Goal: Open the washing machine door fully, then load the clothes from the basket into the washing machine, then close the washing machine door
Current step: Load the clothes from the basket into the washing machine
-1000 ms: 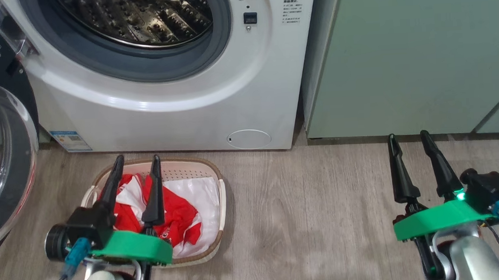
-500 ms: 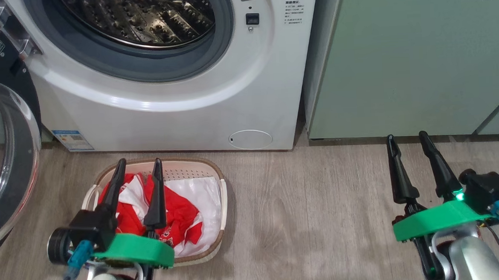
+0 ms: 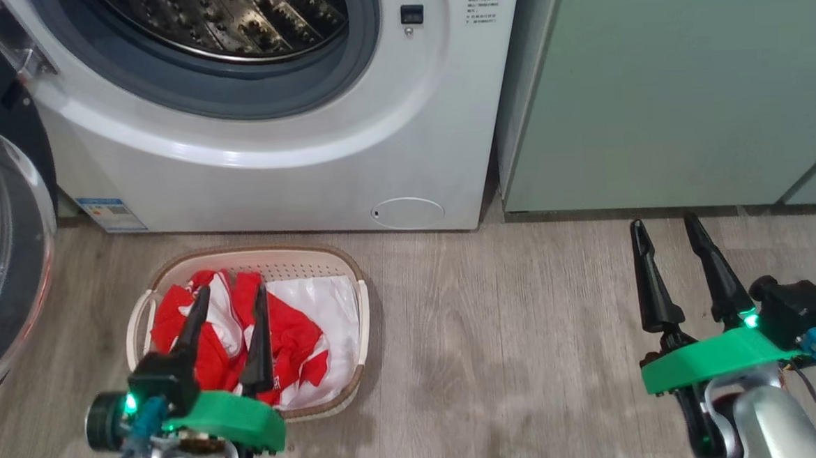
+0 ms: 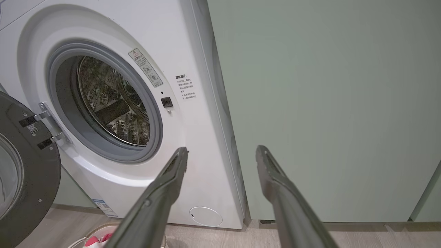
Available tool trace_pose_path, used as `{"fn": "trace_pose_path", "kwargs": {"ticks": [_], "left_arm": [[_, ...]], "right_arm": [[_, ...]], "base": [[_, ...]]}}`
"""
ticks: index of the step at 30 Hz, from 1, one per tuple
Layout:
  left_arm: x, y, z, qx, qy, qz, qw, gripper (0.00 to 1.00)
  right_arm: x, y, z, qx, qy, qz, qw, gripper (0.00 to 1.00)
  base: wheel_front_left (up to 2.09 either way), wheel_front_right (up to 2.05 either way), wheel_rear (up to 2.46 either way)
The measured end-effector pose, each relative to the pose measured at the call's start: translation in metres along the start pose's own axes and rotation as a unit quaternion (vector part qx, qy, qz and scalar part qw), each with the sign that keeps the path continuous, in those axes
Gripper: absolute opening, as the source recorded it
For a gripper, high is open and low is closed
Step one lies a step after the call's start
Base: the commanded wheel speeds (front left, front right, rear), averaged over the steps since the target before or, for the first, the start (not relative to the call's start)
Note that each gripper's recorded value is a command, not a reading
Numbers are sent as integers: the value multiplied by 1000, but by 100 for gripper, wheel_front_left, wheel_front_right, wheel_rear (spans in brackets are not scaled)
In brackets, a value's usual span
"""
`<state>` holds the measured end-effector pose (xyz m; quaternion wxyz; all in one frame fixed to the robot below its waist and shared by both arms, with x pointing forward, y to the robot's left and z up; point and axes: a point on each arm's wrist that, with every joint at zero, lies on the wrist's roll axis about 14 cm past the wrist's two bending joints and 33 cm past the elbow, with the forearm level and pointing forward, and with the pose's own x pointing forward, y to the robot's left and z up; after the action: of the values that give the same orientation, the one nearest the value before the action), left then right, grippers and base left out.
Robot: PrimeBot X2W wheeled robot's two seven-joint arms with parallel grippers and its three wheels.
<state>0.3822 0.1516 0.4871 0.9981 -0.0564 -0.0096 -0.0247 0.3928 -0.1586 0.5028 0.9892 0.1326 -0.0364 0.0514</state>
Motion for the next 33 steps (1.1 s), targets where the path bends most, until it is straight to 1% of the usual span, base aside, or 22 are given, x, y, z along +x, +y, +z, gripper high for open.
{"fn": "trace_pose_path", "kwargs": {"ticks": [6, 13, 20, 24, 29, 33], "left_arm": [[-6, 7, -60, 13, 95, 16, 995, 100], [9, 5, -129, 19, 196, 5, 980, 100], [24, 12, -207, 56, 310, -17, 949, 100], [33, 19, -246, 81, 370, -36, 925, 100], [40, 20, -283, 103, 415, -59, 902, 100], [41, 10, -298, 107, 431, -76, 893, 100]], "right_arm": [[3, -6, -14, 1, 18, -7, 1000, 100], [18, -19, -31, 1, 36, -22, 999, 100], [32, -33, -64, -1, 73, -35, 997, 100], [36, -46, -84, -4, 96, -49, 994, 100], [37, -59, -104, -10, 119, -62, 991, 100], [34, -69, -105, -12, 123, -77, 989, 100]], "base": [[0, 0, 0], [0, 0, 0], [0, 0, 0], [0, 0, 0], [0, 0, 0], [0, 0, 0]]}}
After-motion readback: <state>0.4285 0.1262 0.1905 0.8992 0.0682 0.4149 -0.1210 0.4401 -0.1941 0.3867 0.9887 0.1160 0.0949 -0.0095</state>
